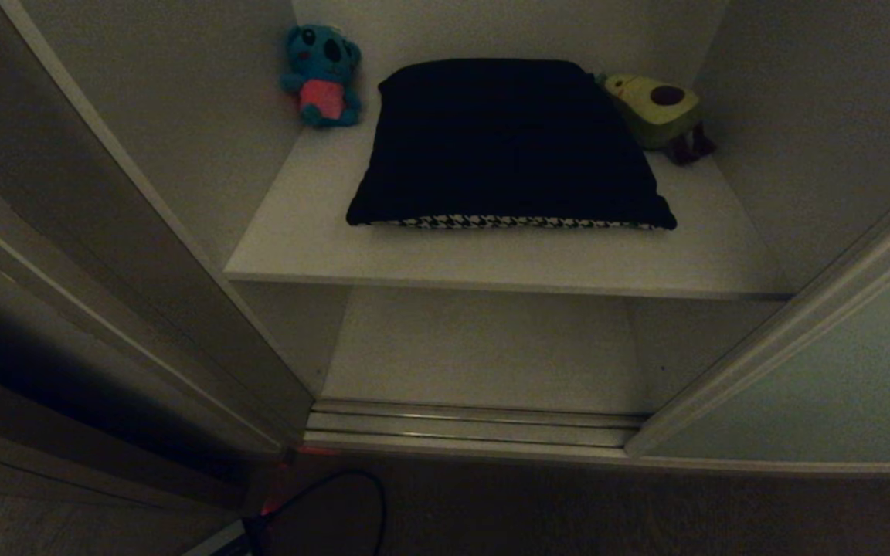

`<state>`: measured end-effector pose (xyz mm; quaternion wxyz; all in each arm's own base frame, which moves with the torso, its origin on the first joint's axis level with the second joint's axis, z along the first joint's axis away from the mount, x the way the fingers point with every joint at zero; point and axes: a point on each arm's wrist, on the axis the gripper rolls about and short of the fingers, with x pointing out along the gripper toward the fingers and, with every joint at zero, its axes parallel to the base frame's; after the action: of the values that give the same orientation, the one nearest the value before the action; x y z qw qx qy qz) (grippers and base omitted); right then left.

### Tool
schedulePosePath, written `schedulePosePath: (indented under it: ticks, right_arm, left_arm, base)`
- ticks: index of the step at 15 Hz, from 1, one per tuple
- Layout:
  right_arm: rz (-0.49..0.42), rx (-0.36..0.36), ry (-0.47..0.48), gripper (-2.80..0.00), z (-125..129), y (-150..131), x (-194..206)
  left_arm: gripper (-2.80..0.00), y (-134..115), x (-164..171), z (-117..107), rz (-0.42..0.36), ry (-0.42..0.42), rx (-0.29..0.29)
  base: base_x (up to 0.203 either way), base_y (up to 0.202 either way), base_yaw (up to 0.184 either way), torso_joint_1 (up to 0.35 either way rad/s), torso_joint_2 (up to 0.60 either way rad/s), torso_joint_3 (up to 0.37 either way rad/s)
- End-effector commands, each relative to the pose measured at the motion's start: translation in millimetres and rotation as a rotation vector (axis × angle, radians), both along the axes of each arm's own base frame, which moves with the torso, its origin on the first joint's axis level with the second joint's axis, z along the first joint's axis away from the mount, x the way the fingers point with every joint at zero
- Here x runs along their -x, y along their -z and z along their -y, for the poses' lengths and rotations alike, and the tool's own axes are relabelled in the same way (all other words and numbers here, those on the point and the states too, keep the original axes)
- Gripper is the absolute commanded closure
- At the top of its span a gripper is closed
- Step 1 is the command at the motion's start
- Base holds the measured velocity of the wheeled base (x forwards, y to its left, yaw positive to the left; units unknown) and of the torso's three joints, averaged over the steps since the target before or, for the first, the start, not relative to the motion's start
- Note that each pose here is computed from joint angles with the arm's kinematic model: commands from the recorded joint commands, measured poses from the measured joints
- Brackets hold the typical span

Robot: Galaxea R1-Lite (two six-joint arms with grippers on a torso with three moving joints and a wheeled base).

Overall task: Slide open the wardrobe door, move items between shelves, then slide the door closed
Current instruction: Place the pillow on the lower shelf

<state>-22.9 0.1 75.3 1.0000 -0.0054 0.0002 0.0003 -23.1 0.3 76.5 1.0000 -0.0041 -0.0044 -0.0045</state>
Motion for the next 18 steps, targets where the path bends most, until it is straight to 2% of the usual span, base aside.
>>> schedulePosePath:
  ticks: [1,5,7,9,10,13,15,18]
  right_arm:
    - [-0.004,0.0,-0.001,0.0,0.0,0.8,-0.3]
    - [-0.004,0.0,-0.001,0.0,0.0,0.8,-0.3]
    - [-0.004,0.0,-0.001,0.0,0.0,0.8,-0.3]
    - [-0.004,0.0,-0.001,0.0,0.0,0.8,-0.3]
    - [-0.004,0.0,-0.001,0.0,0.0,0.8,-0.3]
    - [-0.004,0.0,-0.001,0.0,0.0,0.8,-0.3]
    - [-0.004,0.0,-0.001,0.0,0.0,0.8,-0.3]
    - [-0.004,0.0,-0.001,0.0,0.0,0.8,-0.3]
  left_arm:
    - [0.0,-0.3,0.0,0.0,-0.001,0.0,-0.003]
    - [0.0,-1.0,0.5,-0.1,-0.007,-0.003,-0.019]
    - [0.0,-19.7,5.8,-0.1,0.053,-0.001,-0.021]
    - [0.0,-68.9,18.8,0.4,0.157,0.025,-0.022]
    - [0.0,-95.4,21.8,0.8,0.184,0.044,-0.023]
    - [0.0,-173.0,5.6,3.9,0.187,0.176,-0.03]
    - [0.0,-205.7,-23.1,6.4,0.137,0.274,-0.031]
    - [0.0,-235.2,-86.7,9.1,0.022,0.369,-0.003]
  base:
    - [0.0,0.0,0.0,0.0,0.0,0.0]
    - [0.0,0.0,0.0,0.0,0.0,0.0]
    - [0.0,0.0,0.0,0.0,0.0,0.0]
    - [0.0,0.0,0.0,0.0,0.0,0.0]
    - [0.0,0.0,0.0,0.0,0.0,0.0]
    - [0.0,0.0,0.0,0.0,0.0,0.0]
    - [0.0,0.0,0.0,0.0,0.0,0.0]
    - [0.0,0.0,0.0,0.0,0.0,0.0]
